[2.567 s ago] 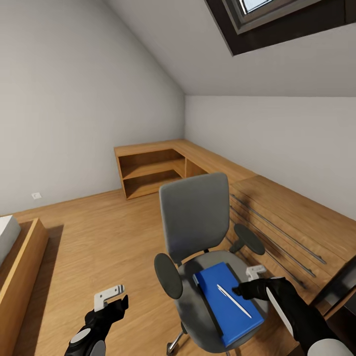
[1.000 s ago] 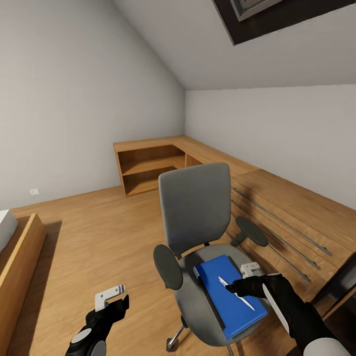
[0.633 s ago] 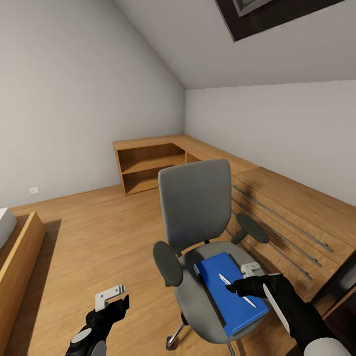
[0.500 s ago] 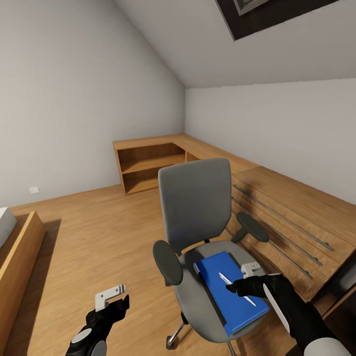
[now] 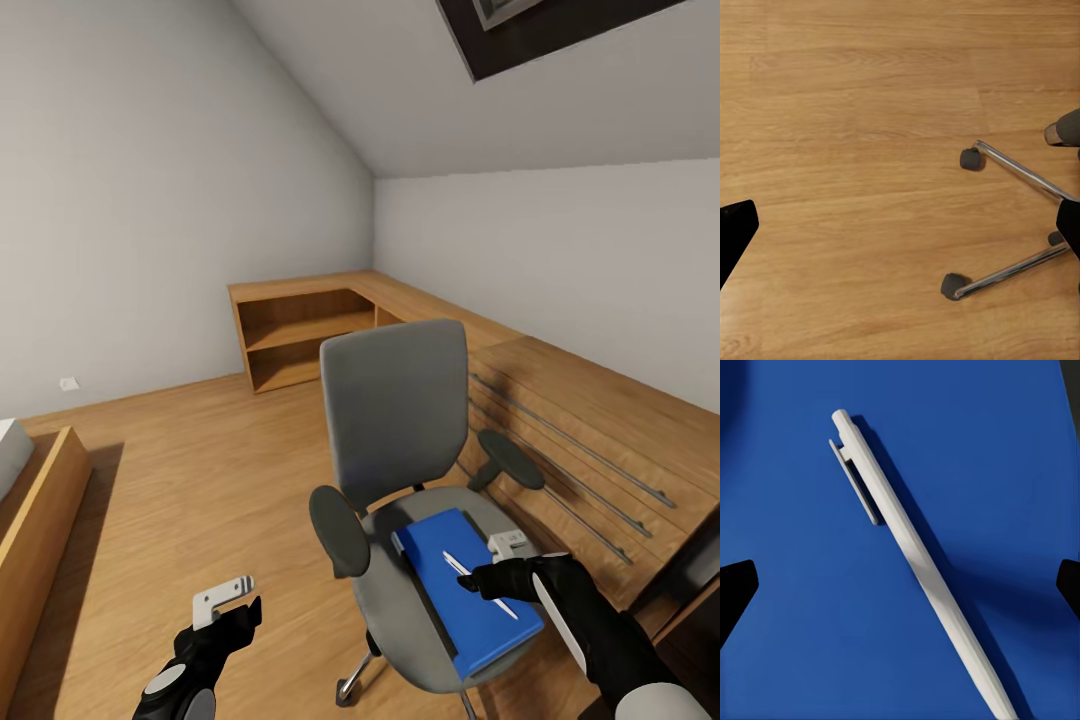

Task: In the bedroom, organize the workspace by keeping the computer under the desk, ensuring the monitor is on the desk, placing the keyboard on the desk next to the monitor, placing the mouse on the desk next to the keyboard, moving the folder from the swivel chair onto the desk next to the mouse, stacking the notebook on top of the folder with the pen on top of the notebook, and positioning the swivel chair next to the desk.

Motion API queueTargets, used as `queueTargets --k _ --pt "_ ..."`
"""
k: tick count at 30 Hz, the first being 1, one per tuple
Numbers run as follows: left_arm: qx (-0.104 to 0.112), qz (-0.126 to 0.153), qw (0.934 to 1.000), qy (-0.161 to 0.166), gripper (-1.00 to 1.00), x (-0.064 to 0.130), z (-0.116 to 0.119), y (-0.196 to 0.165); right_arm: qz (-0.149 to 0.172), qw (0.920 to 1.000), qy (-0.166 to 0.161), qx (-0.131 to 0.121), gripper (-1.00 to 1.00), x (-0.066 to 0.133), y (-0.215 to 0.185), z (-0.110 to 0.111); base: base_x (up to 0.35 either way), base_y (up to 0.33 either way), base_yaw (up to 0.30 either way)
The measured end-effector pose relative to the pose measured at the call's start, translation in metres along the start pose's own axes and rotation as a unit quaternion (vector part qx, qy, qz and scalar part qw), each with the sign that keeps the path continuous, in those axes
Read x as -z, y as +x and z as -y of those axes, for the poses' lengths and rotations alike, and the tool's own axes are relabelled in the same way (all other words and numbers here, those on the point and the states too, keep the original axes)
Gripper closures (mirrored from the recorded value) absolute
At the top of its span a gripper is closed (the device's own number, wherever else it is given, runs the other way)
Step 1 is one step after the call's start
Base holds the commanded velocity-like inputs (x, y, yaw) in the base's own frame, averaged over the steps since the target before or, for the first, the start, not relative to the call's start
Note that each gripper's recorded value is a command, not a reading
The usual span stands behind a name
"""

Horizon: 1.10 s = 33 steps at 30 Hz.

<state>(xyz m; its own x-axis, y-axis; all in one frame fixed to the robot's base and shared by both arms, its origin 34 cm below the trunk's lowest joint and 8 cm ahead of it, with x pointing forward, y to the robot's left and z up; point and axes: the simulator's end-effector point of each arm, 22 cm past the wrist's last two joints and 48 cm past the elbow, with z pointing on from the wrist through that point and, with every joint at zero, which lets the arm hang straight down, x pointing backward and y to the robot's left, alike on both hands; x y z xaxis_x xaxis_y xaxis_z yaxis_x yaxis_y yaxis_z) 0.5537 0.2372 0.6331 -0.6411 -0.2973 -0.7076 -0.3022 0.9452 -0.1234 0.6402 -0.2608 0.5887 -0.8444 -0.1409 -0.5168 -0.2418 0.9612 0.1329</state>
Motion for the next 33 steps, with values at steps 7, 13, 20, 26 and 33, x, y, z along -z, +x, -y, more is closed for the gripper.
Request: queueTargets --k 7,13,20,26,33 --pt "0.000 0.000 1.0000 -0.001 -1.00 0.000 0.000 0.000 0.000 1.0000 0.003 0.000 -1.00 0.000 0.000 0.003 0.000 0.000 0.000" --pt "0.000 0.001 1.0000 0.000 -1.00 0.000 0.000 -0.001 0.001 0.9999 0.013 0.000 -1.00 0.001 -0.001 0.008 0.000 0.000 -0.055" --pt "0.000 0.002 1.0000 0.001 -1.00 0.001 0.000 -0.001 0.002 0.9998 0.021 0.001 -1.00 0.002 -0.001 0.011 0.000 0.000 -0.031" --pt "0.000 0.002 1.0000 0.001 -1.00 0.001 0.000 -0.002 0.002 0.9998 0.020 0.001 -1.00 0.002 -0.001 0.010 0.000 0.000 -0.002" --pt "0.000 0.002 1.0000 0.001 -1.00 0.001 0.000 -0.002 0.002 0.9998 0.019 0.001 -1.00 0.002 -0.001 0.009 0.000 0.000 0.000"
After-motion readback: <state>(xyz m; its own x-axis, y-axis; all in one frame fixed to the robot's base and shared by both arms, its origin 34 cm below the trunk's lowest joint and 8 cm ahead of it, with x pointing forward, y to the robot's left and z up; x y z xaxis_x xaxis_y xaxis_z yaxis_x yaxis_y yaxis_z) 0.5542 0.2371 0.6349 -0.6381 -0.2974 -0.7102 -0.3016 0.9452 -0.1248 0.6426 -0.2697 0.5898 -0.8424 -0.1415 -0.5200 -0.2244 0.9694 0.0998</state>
